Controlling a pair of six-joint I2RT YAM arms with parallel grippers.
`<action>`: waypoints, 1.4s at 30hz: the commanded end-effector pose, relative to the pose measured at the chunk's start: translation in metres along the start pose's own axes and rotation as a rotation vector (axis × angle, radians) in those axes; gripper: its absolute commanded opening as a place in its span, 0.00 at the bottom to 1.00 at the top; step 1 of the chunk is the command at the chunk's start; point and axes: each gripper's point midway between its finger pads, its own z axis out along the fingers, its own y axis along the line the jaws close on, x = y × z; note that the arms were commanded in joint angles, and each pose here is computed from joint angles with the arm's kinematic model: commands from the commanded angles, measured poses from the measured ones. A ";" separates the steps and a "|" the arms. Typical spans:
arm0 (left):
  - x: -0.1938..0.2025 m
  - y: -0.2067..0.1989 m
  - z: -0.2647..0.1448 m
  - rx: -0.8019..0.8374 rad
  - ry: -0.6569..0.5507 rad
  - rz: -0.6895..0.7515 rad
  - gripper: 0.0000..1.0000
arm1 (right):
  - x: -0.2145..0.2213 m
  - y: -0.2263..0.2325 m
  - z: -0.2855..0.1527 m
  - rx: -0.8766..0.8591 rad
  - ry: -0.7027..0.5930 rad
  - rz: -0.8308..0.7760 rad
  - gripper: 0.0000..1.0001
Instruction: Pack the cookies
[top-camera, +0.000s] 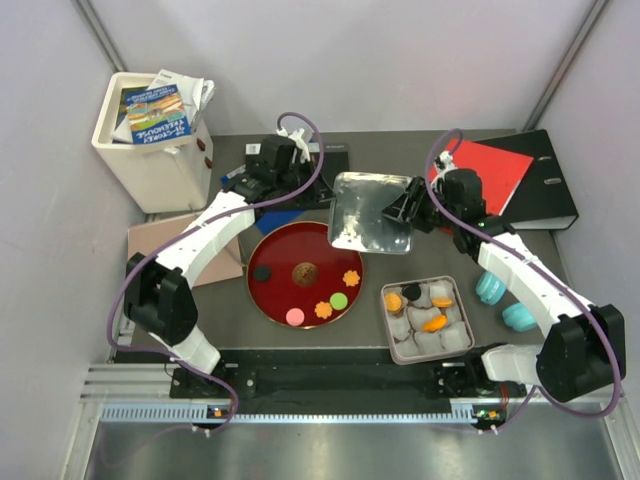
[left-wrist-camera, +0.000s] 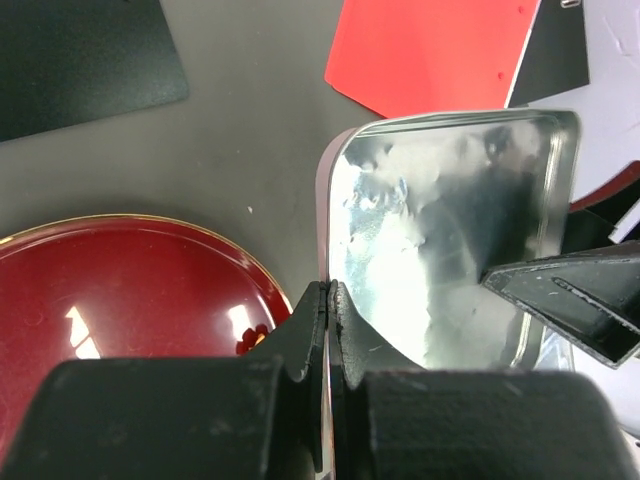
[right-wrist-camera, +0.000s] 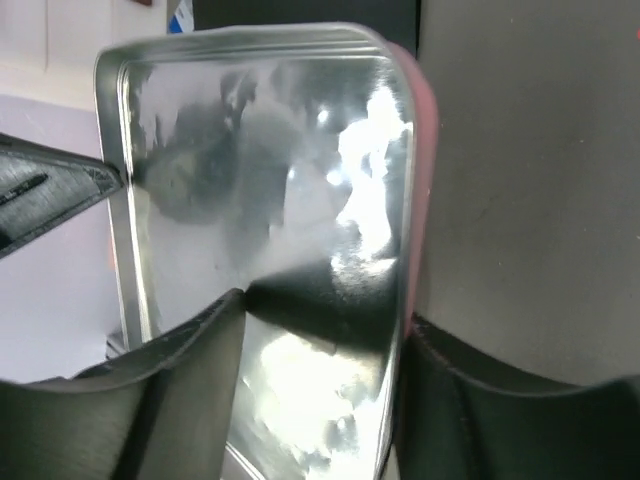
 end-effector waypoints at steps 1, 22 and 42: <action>-0.024 -0.028 -0.014 0.096 -0.084 0.028 0.00 | -0.011 0.012 -0.006 -0.054 -0.047 -0.026 0.45; -0.030 0.029 -0.030 -0.008 -0.106 -0.192 0.61 | -0.069 0.073 -0.071 -0.028 -0.294 -0.480 0.00; -0.050 0.017 -0.062 0.018 -0.133 -0.429 0.99 | -0.048 0.072 -0.065 0.697 -0.667 -1.505 0.00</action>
